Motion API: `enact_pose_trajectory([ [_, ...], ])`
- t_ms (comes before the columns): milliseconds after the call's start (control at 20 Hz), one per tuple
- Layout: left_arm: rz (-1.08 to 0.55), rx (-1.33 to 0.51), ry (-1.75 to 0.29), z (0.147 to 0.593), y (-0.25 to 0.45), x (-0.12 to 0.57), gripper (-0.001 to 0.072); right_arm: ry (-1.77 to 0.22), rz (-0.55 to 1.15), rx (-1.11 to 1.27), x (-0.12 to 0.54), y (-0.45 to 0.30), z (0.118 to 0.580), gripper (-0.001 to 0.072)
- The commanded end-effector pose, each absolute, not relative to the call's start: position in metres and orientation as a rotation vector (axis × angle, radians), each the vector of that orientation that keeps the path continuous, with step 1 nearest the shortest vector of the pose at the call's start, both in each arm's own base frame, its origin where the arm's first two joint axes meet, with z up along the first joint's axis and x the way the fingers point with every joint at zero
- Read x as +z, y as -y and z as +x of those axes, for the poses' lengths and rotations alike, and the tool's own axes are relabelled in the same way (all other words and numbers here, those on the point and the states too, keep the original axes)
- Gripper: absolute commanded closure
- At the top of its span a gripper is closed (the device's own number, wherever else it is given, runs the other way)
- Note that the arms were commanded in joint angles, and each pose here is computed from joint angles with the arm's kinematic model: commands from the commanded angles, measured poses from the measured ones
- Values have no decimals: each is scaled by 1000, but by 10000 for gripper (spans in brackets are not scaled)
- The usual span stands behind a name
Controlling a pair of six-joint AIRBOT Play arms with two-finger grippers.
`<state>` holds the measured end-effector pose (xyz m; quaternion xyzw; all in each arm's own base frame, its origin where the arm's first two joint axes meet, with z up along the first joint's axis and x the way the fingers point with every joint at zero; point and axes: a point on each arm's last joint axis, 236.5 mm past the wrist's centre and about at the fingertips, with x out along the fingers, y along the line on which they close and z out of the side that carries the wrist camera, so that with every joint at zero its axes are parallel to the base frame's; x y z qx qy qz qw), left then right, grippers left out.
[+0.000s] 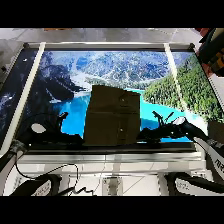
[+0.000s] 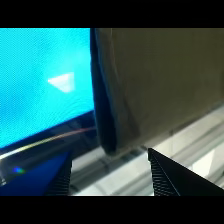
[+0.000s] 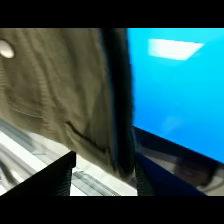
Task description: Fold the clothes and pants, and hang the long-sleeved shirts on hangers.
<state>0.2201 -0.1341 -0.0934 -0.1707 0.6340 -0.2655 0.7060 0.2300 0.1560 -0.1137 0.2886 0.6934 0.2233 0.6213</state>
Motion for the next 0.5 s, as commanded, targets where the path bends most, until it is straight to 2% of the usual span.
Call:
enact_pose_trajectory([
  [0,-426,-555,-1349,236,136,-91,182,-1544,703,567,-116,-168,240,335],
  [100,-432,-552,-1347,236,137,-91,182,-1555,698,592,-114,-170,236,388],
  [150,-434,-551,-1351,235,137,-92,182,-1560,691,620,-112,-172,232,443],
  [200,-435,-549,-1359,233,136,-95,182,-1562,685,641,-110,-173,230,549],
  [250,-440,-545,-1371,231,136,-98,182,-1562,681,649,-109,-173,229,620],
  [300,-442,-542,-1388,229,136,-102,182,-1561,682,649,-109,-173,229,654],
  [450,-483,-524,-1435,226,137,-115,185,-1560,683,649,-109,-173,230,662],
])
